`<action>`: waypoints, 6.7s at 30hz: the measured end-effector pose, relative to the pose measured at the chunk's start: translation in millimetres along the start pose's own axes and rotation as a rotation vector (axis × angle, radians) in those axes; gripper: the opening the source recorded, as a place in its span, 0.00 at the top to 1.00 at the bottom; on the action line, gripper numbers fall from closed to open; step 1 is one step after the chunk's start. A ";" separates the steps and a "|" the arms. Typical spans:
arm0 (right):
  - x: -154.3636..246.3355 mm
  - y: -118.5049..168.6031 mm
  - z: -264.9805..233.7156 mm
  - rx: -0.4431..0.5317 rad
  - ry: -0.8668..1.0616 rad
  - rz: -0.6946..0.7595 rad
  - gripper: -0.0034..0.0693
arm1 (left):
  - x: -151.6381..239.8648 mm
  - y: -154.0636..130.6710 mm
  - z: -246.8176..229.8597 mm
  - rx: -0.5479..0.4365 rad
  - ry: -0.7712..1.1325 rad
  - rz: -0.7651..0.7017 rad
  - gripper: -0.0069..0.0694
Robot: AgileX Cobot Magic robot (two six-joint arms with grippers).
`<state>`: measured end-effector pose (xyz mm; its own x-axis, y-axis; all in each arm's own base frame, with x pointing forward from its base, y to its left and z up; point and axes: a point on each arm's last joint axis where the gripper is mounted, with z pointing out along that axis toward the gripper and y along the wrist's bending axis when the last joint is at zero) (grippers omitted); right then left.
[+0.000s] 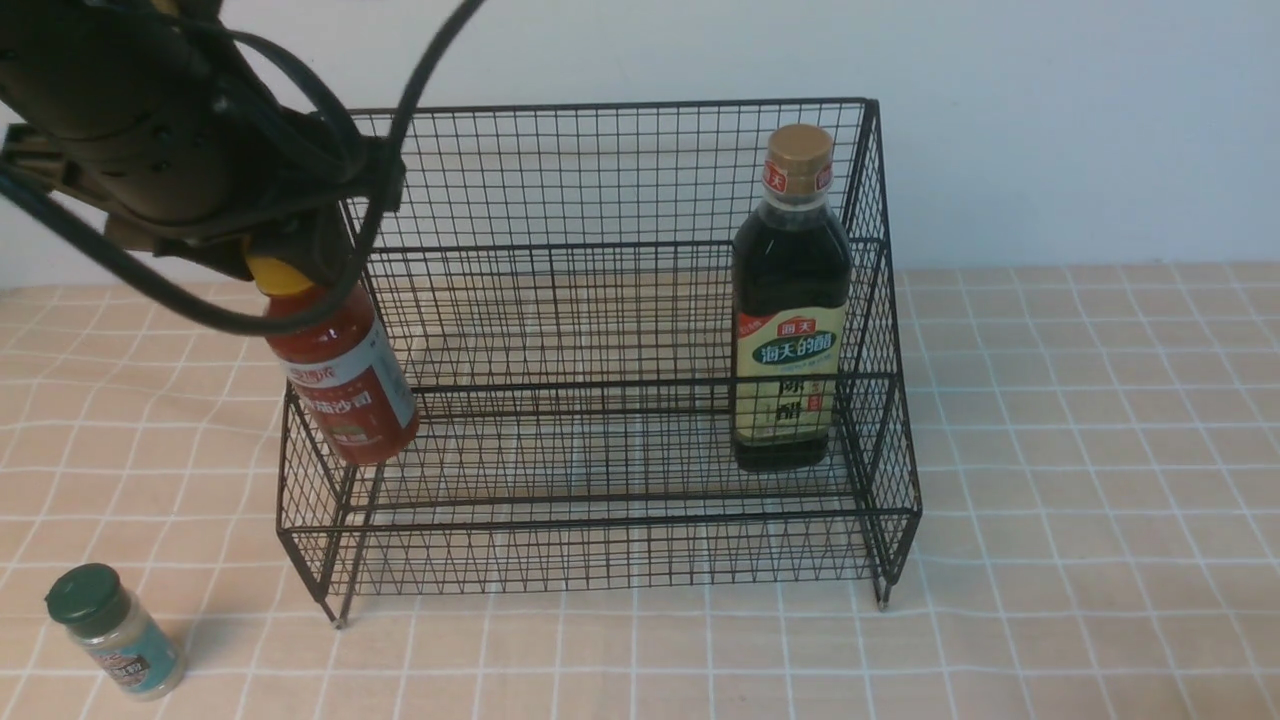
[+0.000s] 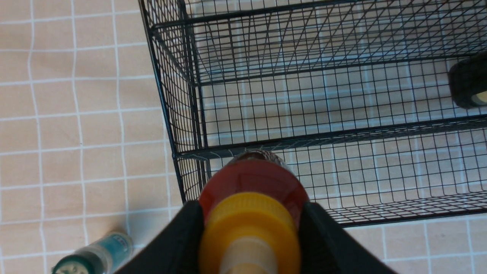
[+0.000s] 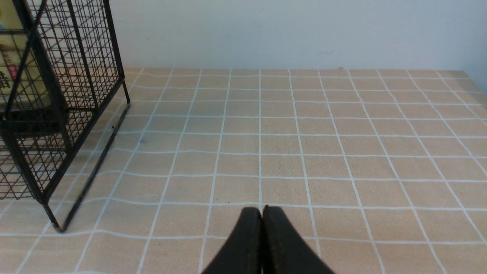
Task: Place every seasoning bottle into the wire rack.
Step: Use the left arm to put the condiment bottle back on the shelf, then use the left arm to grab the condiment bottle closest to it, then use the left arm to put the condiment bottle back on the shelf
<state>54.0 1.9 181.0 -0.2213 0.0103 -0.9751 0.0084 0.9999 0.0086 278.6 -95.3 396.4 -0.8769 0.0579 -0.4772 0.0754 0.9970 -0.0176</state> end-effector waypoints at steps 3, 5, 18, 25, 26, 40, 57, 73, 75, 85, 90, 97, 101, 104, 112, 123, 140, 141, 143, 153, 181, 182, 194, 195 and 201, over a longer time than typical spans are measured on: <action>0.0 0.0 0.0 0.000 0.000 0.000 0.97 | -0.6 -0.5 2.8 -0.003 0.007 0.001 0.53; 0.0 0.0 0.0 0.000 0.000 0.000 0.97 | -0.6 -0.5 2.8 -0.003 0.007 0.001 0.53; 0.3 0.0 0.1 0.000 0.001 0.000 0.97 | -7.2 -7.1 37.7 -0.024 0.088 0.013 0.53; 0.3 0.0 0.1 0.000 0.001 0.008 0.97 | -10.0 -13.0 74.0 -0.044 0.177 0.023 0.53; 0.3 0.0 0.1 0.000 0.001 0.009 0.97 | -10.1 -13.5 76.9 -0.045 0.184 0.023 0.53; 0.3 0.0 0.1 0.000 0.001 0.011 0.97 | -8.2 -23.2 115.0 -0.021 0.290 0.019 0.53; 0.3 0.0 0.1 0.000 0.001 0.011 0.97 | -8.6 -30.2 113.6 0.045 0.279 0.020 0.43; 0.3 0.0 0.1 0.000 0.001 0.011 0.97 | -5.5 3.4 4.2 -0.040 -0.036 0.085 0.60; 0.3 0.0 0.1 0.000 0.001 0.011 0.97 | -3.5 17.9 -12.9 -0.055 -0.081 0.044 0.72; 0.3 0.0 0.1 0.000 0.001 0.011 0.97 | 43.4 113.2 3.3 -0.067 0.068 -0.212 0.92; 0.3 0.0 0.1 0.000 0.001 0.011 0.97 | 70.3 124.2 40.6 -0.069 0.231 -0.225 0.91; 0.3 0.0 0.1 0.000 0.001 0.011 0.97 | 86.6 126.3 77.7 -0.053 0.379 -0.174 0.75; 0.3 0.0 0.1 0.000 0.001 0.011 0.97 | 84.1 128.9 90.8 -0.057 0.393 -0.169 0.58; 0.3 0.0 0.1 0.000 0.001 0.011 0.97 | 81.2 131.3 102.8 -0.061 0.394 -0.166 0.42; 0.3 0.0 0.1 0.000 0.001 0.006 0.97 | 78.8 139.7 130.4 -0.103 0.426 -0.134 0.22; 0.3 0.0 0.1 0.000 0.001 0.000 0.97 | 83.9 143.3 159.5 -0.105 0.528 -0.147 0.22; 0.3 0.0 0.1 0.000 0.001 -0.001 0.97 | 87.7 143.0 161.2 -0.111 0.584 -0.185 0.48; 0.3 0.0 0.1 0.000 0.001 -0.001 0.97 | 87.4 142.9 160.6 -0.111 0.583 -0.187 0.48; 0.3 0.0 0.1 0.000 0.001 -0.001 0.97 | 82.2 142.5 151.0 -0.113 0.570 -0.197 0.48; 0.3 0.0 0.1 0.000 0.001 -0.001 0.97 | 16.4 129.6 41.8 -0.098 0.127 -0.215 0.48; 0.3 0.0 0.1 0.000 0.001 0.022 0.97 | -28.7 9.1 74.8 0.019 0.146 0.000 0.48; 0.3 0.0 0.1 0.000 0.001 0.022 0.97 | -29.0 8.7 80.8 0.015 0.159 0.002 0.48; 0.3 0.0 0.1 0.000 0.001 0.023 0.97 | -30.5 5.0 127.2 -0.004 0.244 0.009 0.48; 0.3 0.0 0.1 0.000 0.001 0.023 0.97 | -30.1 4.7 131.2 -0.005 0.254 0.010 0.48; 0.3 0.0 0.1 0.000 0.001 0.023 0.97 | -29.7 4.3 137.4 -0.008 0.267 0.010 0.48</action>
<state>54.0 1.9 180.7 -0.2219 0.0335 -0.9745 0.0136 0.9994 0.0313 370.2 -99.8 289.9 -0.9703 0.0785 -0.2289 0.0823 0.9966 -0.0067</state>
